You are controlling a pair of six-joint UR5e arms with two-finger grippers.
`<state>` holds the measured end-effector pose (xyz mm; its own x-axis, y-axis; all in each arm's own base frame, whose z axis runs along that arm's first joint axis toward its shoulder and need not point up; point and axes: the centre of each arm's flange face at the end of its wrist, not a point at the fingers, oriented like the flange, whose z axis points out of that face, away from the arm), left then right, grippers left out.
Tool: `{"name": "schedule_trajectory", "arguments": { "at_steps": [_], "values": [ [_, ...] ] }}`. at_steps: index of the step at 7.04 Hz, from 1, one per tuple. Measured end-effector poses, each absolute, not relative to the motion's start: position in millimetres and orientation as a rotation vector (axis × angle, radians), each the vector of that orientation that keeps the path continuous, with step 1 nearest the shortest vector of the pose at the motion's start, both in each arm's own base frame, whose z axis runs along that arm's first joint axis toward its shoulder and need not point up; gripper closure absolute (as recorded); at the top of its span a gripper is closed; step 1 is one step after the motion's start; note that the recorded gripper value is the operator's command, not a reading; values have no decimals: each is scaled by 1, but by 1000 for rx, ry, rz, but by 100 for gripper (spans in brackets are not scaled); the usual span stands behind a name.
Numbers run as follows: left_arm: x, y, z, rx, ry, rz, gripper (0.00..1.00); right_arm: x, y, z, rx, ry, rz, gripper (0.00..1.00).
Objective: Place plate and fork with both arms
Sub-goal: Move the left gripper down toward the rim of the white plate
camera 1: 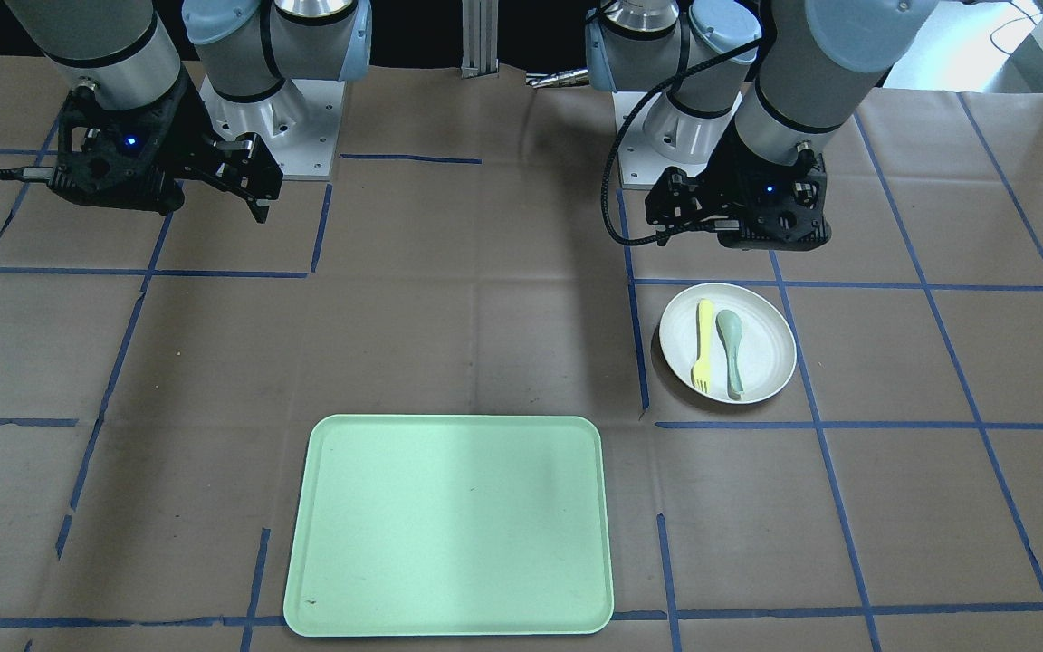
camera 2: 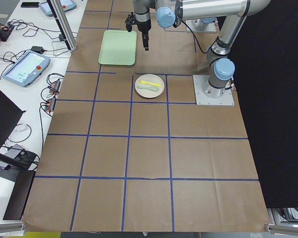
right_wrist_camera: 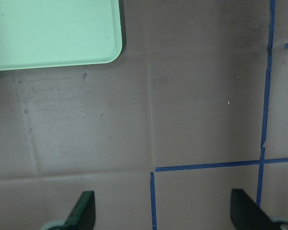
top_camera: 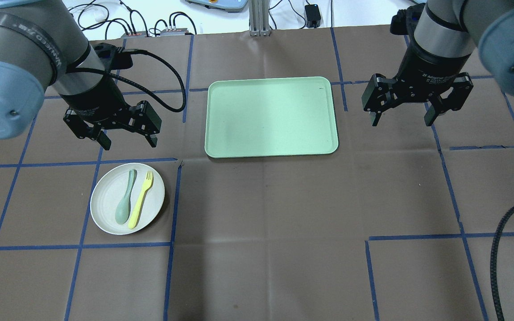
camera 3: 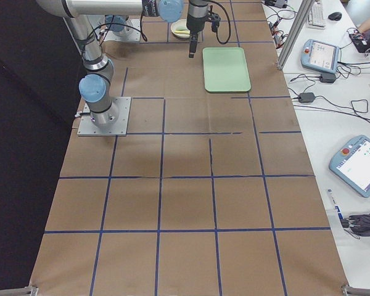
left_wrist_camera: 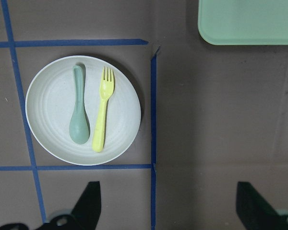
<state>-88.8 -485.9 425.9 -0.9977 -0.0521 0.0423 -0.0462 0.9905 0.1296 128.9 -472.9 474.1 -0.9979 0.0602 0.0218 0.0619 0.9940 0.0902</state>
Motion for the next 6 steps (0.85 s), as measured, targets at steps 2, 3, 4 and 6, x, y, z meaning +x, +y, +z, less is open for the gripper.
{"name": "schedule_trajectory", "arguments": {
  "at_steps": [2, 3, 4, 6],
  "values": [
    [-36, -501, 403, 15, -3078, -141, 0, 129, -473, 474, -96, -3118, -142, 0],
    [-12, -502, 383, -21, -3079, -96, 0, 129, -473, 474, -95, -3118, -142, 0],
    [9, -497, 360, -39, -3071, -95, 1, 129, -473, 474, -95, -3118, -142, 0],
    [39, -482, 319, -31, -2987, -139, 1, 129, -473, 474, -95, -3118, -142, 0]
  ]
}}
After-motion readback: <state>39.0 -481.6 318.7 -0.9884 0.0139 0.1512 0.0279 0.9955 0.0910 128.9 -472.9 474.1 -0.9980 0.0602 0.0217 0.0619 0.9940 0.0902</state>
